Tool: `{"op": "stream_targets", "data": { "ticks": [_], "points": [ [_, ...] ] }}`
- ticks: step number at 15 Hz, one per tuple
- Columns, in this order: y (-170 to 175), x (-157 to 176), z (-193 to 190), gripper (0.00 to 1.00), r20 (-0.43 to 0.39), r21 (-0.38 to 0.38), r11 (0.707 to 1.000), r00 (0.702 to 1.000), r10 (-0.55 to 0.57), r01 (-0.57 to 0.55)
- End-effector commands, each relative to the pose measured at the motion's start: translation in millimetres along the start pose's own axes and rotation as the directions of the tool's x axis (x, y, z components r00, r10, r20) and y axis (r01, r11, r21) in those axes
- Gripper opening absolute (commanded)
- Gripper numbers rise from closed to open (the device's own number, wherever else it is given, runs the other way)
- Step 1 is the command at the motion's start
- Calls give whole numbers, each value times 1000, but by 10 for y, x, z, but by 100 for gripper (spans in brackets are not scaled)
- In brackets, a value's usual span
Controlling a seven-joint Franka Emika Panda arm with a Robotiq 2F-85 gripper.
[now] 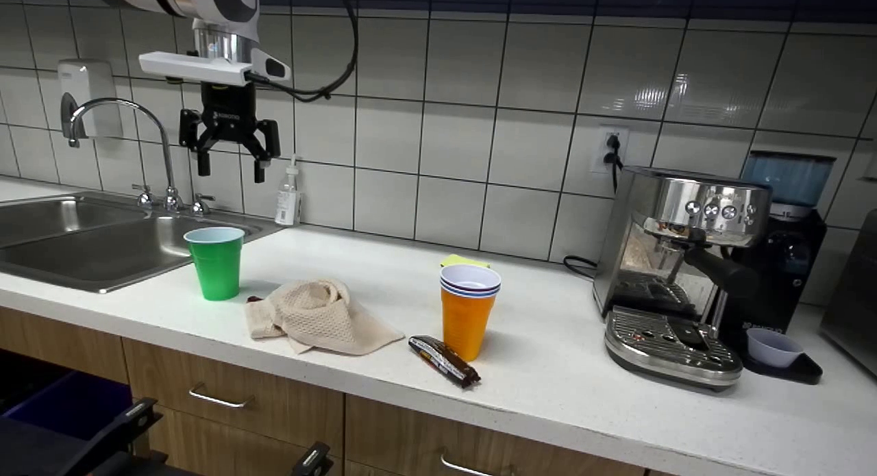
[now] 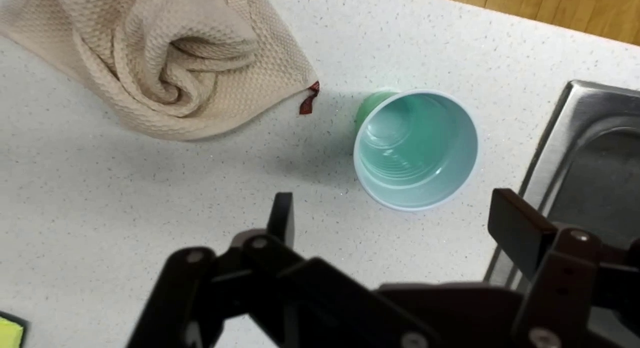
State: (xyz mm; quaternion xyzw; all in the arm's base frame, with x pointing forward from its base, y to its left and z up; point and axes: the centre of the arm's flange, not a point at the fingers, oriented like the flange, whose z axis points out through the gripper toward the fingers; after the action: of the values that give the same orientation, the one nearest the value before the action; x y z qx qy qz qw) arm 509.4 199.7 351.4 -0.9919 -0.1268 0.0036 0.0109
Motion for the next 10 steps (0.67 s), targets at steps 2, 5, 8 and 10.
{"op": "stream_targets", "data": {
  "ticks": [2, 5, 8, 10],
  "points": [
    [-131, 116, 204, 100, 11, -30, 999, 999, 36, -36],
    [-139, 159, 334, 100, 28, -33, 998, 998, 52, -52],
    [-124, 205, 441, 100, 46, -34, 997, 997, 69, -67],
    [-114, 242, 508, 100, 60, -30, 997, 995, 76, -75]
  ]
}}
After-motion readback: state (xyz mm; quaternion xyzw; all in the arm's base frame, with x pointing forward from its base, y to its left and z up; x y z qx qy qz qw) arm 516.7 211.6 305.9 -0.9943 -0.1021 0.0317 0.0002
